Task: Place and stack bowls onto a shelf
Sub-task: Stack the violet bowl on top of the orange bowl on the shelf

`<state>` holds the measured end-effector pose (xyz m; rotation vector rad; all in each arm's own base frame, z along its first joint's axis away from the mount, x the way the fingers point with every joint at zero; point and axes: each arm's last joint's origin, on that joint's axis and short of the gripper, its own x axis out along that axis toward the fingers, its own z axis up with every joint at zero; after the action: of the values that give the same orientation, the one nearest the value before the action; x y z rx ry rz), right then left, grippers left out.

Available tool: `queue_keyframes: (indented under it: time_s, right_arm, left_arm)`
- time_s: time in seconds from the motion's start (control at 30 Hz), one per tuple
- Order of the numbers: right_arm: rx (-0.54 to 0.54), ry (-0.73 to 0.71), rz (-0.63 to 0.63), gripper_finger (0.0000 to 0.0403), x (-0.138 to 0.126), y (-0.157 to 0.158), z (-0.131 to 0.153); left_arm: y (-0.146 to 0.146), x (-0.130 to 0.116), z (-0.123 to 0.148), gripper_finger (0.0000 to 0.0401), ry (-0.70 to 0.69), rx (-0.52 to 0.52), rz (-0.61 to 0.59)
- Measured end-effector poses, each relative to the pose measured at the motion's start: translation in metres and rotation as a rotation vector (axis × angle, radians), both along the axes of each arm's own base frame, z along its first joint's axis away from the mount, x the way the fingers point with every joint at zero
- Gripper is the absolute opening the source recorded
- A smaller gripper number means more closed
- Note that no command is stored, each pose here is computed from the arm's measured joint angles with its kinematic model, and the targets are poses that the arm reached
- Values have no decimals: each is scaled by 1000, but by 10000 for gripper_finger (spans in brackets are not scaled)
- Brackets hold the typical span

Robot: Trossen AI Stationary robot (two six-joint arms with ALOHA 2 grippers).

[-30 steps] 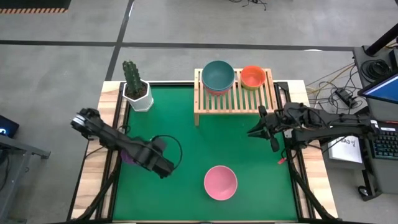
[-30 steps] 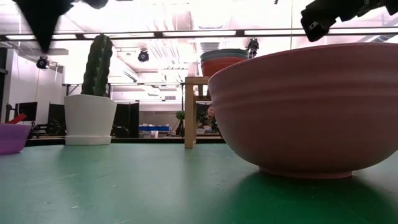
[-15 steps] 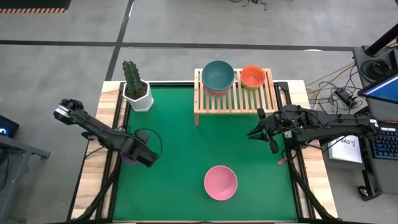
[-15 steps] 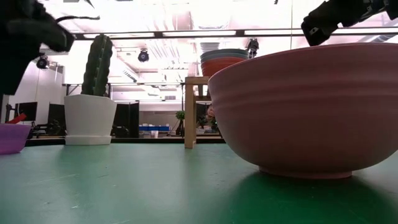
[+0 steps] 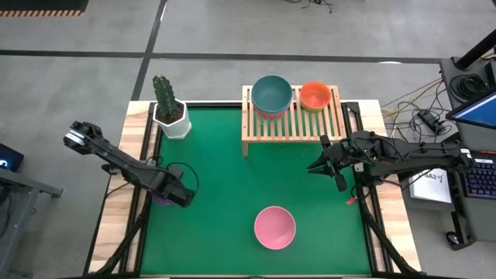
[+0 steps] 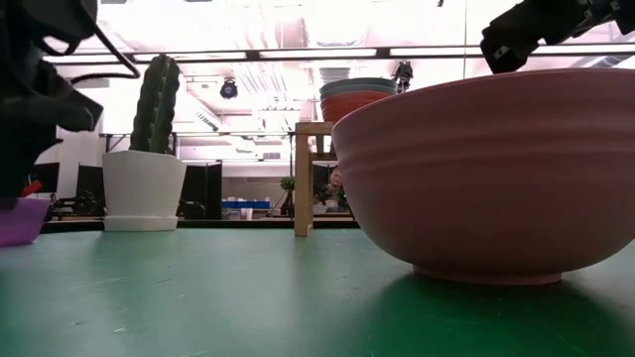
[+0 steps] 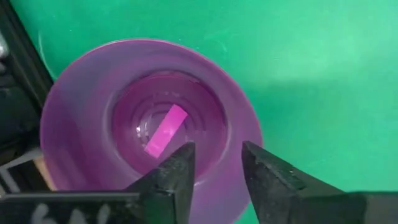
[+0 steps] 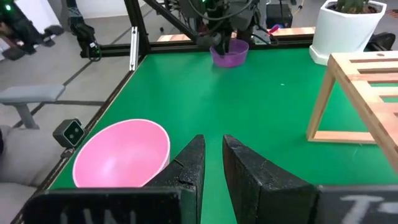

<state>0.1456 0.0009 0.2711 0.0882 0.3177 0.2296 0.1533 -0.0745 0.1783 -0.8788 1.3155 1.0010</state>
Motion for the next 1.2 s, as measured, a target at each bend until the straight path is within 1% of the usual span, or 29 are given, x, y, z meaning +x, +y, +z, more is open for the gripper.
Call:
queue_keyframes:
  time_s: [0.1, 0.23, 0.4, 0.6, 0.7, 0.8, 0.9, 1.0, 1.07, 1.13, 1.2]
  right_arm:
    - [24, 3, -8, 47, 0, 0, 0]
    - [30, -20, -10, 47, 1, 0, 3]
    - [28, -57, -10, 47, 2, 0, 6]
    - [32, -65, -11, 47, 2, 0, 7]
    - [38, -63, -15, 47, 2, 0, 7]
    - [39, -63, -15, 47, 2, 0, 7]
    - [43, -62, -16, 47, 2, 0, 7]
    - [64, -55, -22, 47, 2, 0, 7]
    - [69, -50, -23, 47, 3, 0, 6]
    - [70, -43, -24, 47, 4, 0, 5]
    - [72, -35, -24, 47, 5, 0, 4]
  left_arm:
    - [-2, 3, -4, 130, -9, -5, -21]
    - [-3, 6, -1, 139, -19, 6, -43]
    - [-6, 13, 10, 139, -59, -1, -89]
    - [-13, 25, 26, 139, -149, -13, -184]
    - [-15, 28, 21, 139, -162, -16, -188]
    - [-14, 27, 5, 139, -97, 10, -152]
    - [-16, 31, -7, 137, -54, 28, -145]
    - [-18, 34, -17, 124, -6, 48, -145]
    - [-19, 36, -22, 107, 12, 56, -144]
    - [-20, 38, -27, 82, 22, 57, -151]
    - [-22, 41, -30, 49, 13, 49, -171]
